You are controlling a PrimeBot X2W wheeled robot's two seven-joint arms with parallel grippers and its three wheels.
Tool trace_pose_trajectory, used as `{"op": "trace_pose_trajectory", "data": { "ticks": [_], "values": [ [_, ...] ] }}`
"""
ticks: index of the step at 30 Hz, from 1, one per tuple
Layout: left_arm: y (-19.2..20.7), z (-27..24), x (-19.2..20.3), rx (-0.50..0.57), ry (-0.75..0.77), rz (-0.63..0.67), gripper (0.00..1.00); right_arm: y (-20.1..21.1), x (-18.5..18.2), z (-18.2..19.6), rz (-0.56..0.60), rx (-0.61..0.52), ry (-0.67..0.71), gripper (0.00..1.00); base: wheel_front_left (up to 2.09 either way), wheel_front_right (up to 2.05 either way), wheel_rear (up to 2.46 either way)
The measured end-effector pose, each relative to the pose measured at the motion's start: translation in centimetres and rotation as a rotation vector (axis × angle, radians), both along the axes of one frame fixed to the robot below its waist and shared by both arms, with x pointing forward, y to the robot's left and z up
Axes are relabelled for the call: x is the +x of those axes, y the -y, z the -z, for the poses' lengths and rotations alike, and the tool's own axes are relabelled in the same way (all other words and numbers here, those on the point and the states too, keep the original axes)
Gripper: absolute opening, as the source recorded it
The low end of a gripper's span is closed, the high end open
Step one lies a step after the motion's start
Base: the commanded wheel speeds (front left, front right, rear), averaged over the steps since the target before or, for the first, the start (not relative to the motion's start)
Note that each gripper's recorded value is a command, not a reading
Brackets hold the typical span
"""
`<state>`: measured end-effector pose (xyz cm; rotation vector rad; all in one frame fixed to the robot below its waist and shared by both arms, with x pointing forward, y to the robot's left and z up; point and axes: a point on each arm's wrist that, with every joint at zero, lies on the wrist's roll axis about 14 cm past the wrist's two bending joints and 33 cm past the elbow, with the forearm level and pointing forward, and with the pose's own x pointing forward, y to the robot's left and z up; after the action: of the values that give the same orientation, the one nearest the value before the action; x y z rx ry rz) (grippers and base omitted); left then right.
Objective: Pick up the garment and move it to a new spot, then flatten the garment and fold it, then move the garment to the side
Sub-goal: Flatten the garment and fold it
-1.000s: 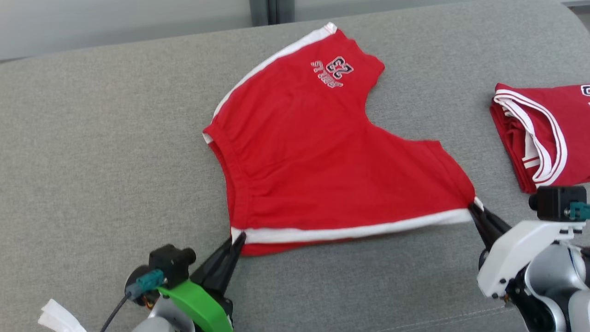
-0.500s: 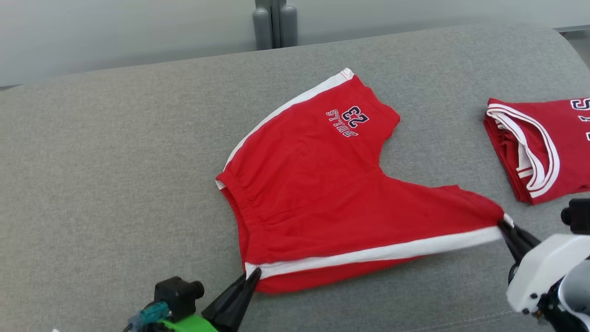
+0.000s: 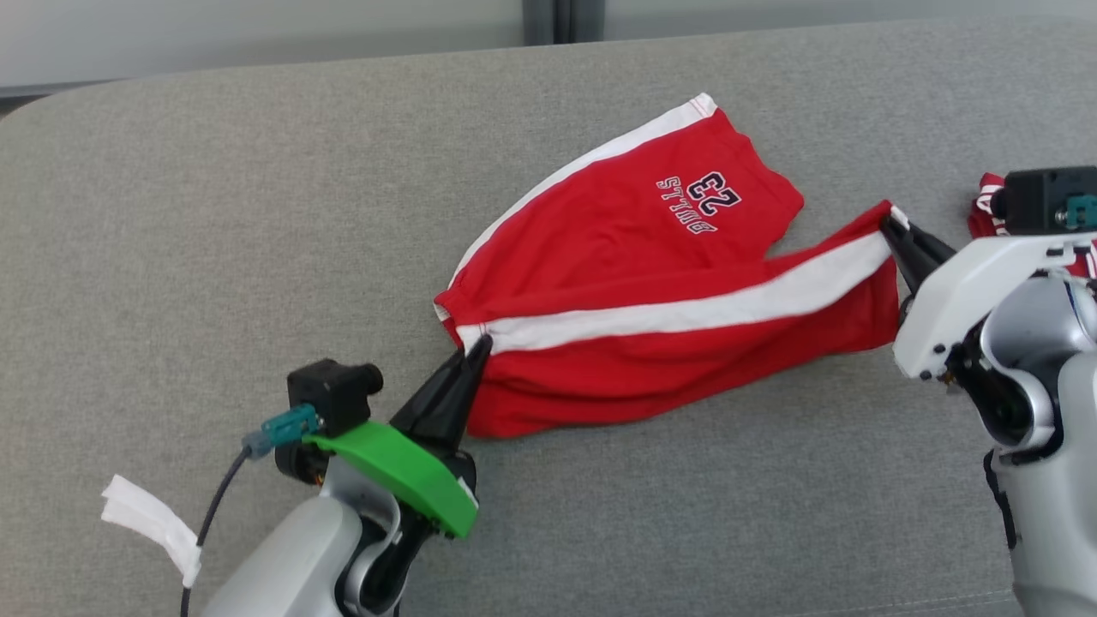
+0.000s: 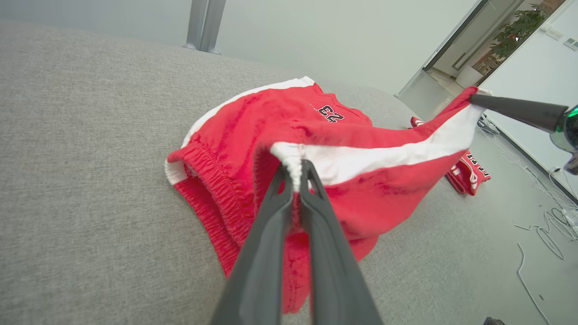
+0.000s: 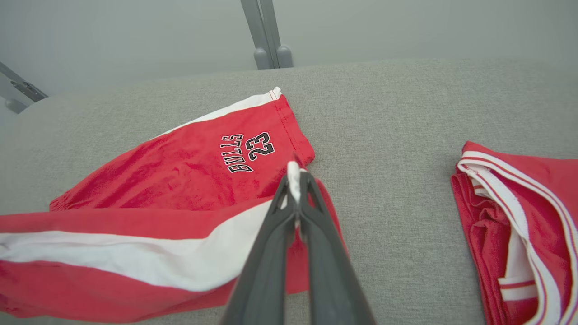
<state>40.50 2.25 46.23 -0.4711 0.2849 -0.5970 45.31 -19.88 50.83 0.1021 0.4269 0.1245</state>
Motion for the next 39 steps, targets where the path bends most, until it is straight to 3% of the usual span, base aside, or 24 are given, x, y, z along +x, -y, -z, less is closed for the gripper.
{"op": "trace_pose_trajectory", "data": {
  "ticks": [9,19,33,35,36,37,38,39],
  "values": [
    [-0.5,0.7,5.2,-0.022,-0.021,-0.088,0.00,-0.3,7.8,0.6,-0.039,-0.041,0.062,0.00,0.00,0.00,0.00],
    [-2.2,3.1,7.2,-0.019,-0.068,-0.181,0.00,-3.0,13.4,3.6,-0.094,-0.060,0.070,0.00,0.00,0.00,0.00],
    [-3.4,5.1,8.4,0.007,-0.110,-0.223,0.00,-6.1,16.8,7.3,-0.136,-0.057,0.045,0.00,0.00,0.00,0.00],
    [-3.6,5.2,8.5,0.008,-0.114,-0.228,0.07,-6.2,17.1,7.2,-0.133,-0.053,0.053,0.00,0.00,0.00,0.00],
    [-3.7,5.2,8.6,0.010,-0.114,-0.230,0.25,-6.2,17.3,7.2,-0.131,-0.052,0.058,0.00,0.00,0.00,0.00],
    [-3.7,5.2,8.6,0.010,-0.116,-0.232,0.44,-6.2,17.4,7.2,-0.130,-0.051,0.059,0.19,0.00,0.00,0.00],
    [-3.8,5.3,8.6,0.010,-0.118,-0.234,1.00,-6.3,17.5,7.2,-0.130,-0.050,0.062,1.00,0.00,0.00,0.00],
    [-3.9,5.3,8.5,0.008,-0.120,-0.237,1.00,-6.4,17.5,7.2,-0.129,-0.048,0.065,1.00,0.00,0.00,0.00]
  ]
}}
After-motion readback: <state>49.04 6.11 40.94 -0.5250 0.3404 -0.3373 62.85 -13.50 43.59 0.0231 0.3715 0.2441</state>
